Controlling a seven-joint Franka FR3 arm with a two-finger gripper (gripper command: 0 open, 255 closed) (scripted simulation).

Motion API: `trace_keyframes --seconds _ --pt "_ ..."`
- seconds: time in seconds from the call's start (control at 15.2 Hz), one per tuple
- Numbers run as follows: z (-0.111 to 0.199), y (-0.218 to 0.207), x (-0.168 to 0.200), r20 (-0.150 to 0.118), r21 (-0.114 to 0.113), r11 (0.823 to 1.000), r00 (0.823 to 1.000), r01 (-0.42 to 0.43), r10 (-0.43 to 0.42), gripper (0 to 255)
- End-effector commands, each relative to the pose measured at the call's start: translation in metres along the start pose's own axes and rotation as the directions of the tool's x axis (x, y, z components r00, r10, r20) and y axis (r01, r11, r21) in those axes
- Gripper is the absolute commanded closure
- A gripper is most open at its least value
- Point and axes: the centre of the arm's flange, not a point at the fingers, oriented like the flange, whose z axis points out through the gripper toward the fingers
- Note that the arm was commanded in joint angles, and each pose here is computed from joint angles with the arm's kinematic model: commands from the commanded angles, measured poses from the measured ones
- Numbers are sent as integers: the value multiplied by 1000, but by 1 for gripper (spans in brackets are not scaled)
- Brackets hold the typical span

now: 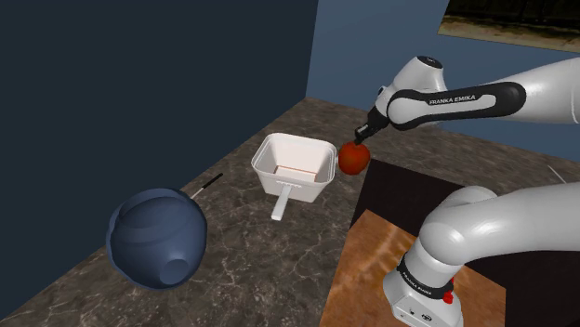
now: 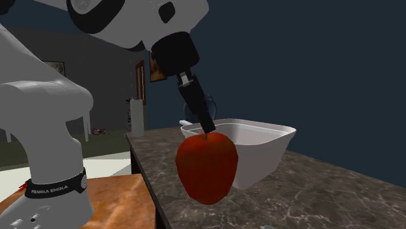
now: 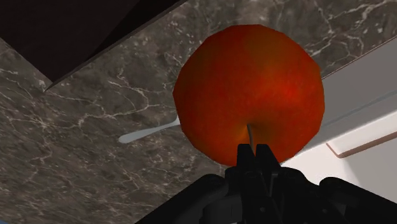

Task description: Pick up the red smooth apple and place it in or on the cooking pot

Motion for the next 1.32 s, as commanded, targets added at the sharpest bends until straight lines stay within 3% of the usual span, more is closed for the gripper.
trace_keyframes --seconds 0.0,1.25 --pt "-11 0 5 0 0 1000 1000 0 0 255" --pt "-102 3 46 0 0 1000 1000 0 0 255"
